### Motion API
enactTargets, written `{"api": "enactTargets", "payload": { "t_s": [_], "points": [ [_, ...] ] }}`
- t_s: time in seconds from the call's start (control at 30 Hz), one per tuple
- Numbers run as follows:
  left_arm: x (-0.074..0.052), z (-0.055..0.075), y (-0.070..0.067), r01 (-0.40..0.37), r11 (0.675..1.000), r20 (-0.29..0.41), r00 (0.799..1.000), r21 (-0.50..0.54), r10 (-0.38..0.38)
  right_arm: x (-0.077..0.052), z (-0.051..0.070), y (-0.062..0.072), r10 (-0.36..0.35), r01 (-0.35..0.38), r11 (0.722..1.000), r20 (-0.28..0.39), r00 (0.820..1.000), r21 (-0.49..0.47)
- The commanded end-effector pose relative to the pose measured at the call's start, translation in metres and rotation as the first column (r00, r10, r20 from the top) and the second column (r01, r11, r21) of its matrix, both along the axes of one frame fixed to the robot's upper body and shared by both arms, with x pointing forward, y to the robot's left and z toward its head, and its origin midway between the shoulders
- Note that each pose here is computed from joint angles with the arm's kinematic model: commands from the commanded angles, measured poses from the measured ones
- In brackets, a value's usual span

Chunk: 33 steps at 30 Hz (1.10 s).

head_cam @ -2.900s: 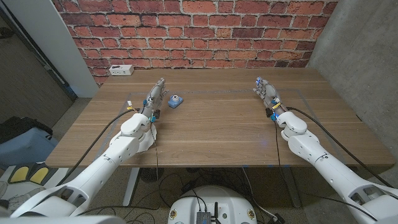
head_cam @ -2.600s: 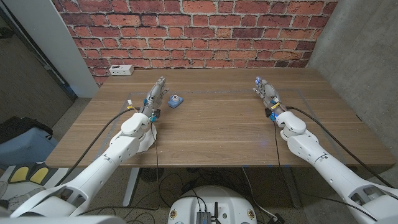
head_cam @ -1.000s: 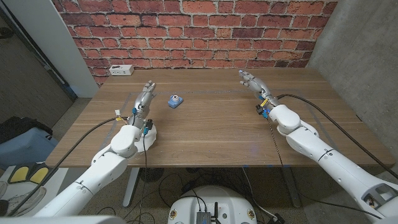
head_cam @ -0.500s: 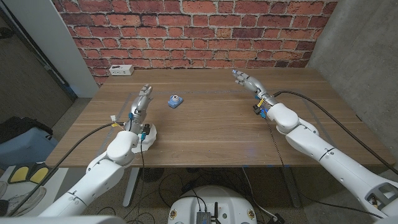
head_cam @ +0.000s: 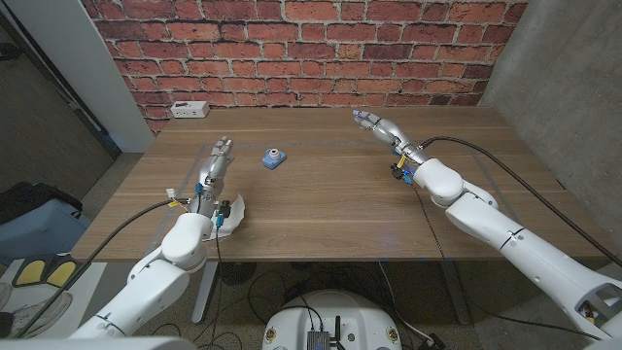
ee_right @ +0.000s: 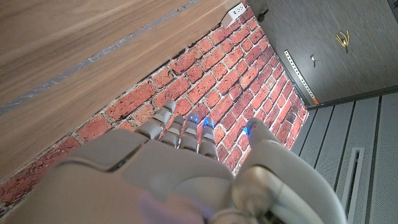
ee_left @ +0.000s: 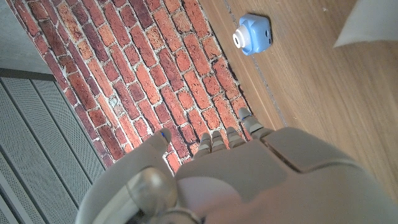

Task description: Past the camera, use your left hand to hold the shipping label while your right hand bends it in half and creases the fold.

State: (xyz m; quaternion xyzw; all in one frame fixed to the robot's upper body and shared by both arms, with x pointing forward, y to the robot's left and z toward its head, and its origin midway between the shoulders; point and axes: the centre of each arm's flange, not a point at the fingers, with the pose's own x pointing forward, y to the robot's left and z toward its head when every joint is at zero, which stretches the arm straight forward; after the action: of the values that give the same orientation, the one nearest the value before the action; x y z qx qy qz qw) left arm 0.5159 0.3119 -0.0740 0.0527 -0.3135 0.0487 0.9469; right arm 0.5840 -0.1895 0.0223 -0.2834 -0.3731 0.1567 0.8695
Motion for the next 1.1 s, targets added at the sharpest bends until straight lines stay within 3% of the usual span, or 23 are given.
{"api": "enactTargets", "payload": {
  "t_s": [0.03, 0.8, 1.1],
  "points": [
    [-0.013, -0.008, 0.001, -0.017, 1.0, 0.001, 1.0, -0.009, 0.017, -0.009, 0.001, 0.015, -0.002, 0.005, 0.995, 0.037, 0.999, -0.096],
    [-0.038, -0.024, 0.012, -0.058, 0.997, -0.011, 0.998, -0.043, 0.058, -0.023, 0.007, 0.041, 0.026, -0.006, 0.971, 0.079, 0.997, -0.238],
    [-0.042, -0.03, 0.018, -0.062, 0.997, -0.023, 0.998, -0.049, 0.061, -0.025, 0.007, 0.053, 0.04, -0.013, 0.958, 0.087, 0.995, -0.288]
  ]
}}
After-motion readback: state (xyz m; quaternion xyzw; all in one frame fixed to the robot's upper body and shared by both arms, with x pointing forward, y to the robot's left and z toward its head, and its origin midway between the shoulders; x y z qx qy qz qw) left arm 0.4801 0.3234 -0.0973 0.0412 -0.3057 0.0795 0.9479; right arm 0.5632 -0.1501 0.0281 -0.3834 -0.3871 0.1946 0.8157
